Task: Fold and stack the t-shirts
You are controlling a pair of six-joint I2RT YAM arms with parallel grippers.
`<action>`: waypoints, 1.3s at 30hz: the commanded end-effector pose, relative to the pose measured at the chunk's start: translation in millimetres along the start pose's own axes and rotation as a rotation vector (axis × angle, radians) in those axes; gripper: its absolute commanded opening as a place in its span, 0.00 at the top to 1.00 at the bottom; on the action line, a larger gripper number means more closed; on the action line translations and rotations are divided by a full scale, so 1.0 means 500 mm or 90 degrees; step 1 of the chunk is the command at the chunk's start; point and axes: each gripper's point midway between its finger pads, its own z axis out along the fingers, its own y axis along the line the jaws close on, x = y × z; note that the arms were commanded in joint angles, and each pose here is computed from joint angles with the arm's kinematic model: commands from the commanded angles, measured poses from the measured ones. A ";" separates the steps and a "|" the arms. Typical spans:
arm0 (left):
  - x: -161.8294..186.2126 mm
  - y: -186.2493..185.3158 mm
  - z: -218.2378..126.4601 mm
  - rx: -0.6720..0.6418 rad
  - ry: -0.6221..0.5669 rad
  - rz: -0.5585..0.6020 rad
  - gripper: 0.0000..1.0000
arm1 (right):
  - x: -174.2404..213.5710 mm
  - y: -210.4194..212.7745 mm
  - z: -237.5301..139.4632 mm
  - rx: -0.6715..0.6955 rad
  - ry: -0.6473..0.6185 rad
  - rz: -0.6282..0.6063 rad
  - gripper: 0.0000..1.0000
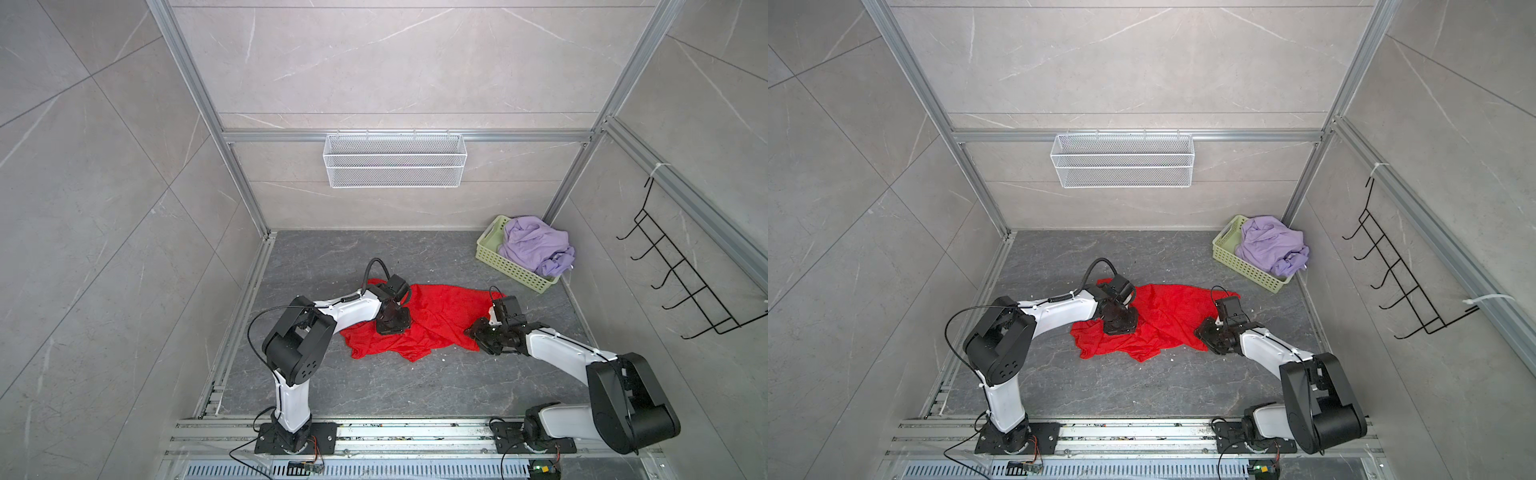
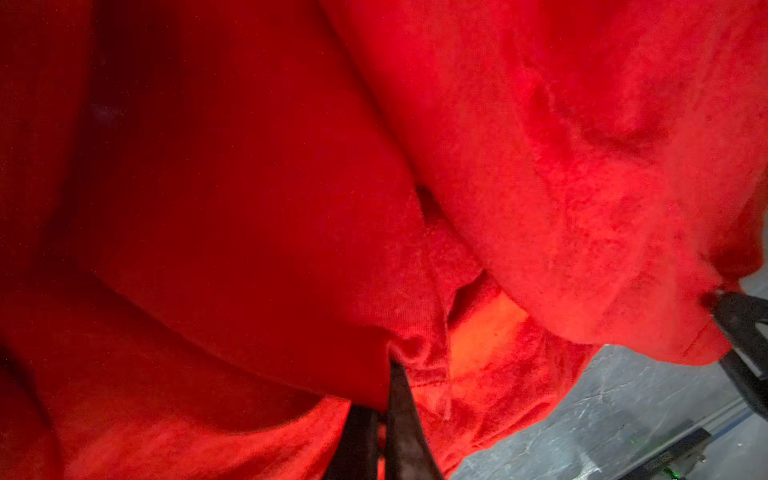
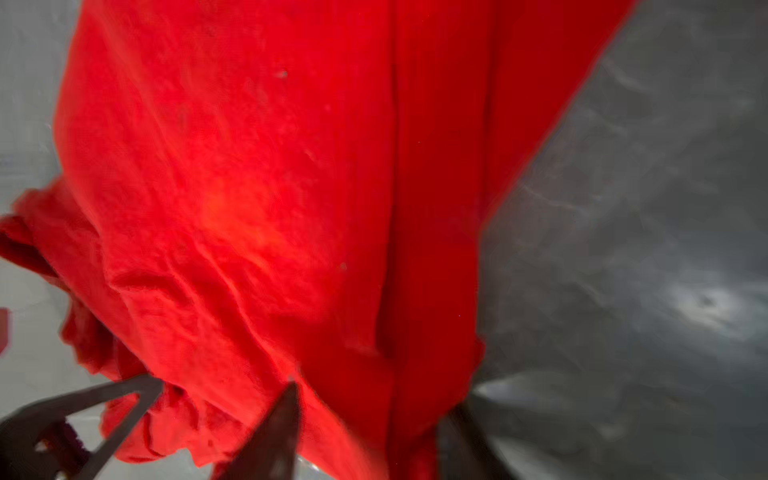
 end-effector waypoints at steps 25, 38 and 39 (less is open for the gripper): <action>-0.020 0.098 -0.938 -0.003 -0.734 0.023 1.00 | -0.071 0.411 -0.593 -0.308 -0.246 -0.223 0.97; 0.083 0.058 -1.348 -0.069 -1.038 0.146 1.00 | -0.013 0.501 -0.828 -0.478 -0.324 -0.303 0.96; 0.083 0.050 -1.371 -0.078 -1.057 0.160 1.00 | -0.014 0.517 -0.835 -0.503 -0.323 -0.301 0.96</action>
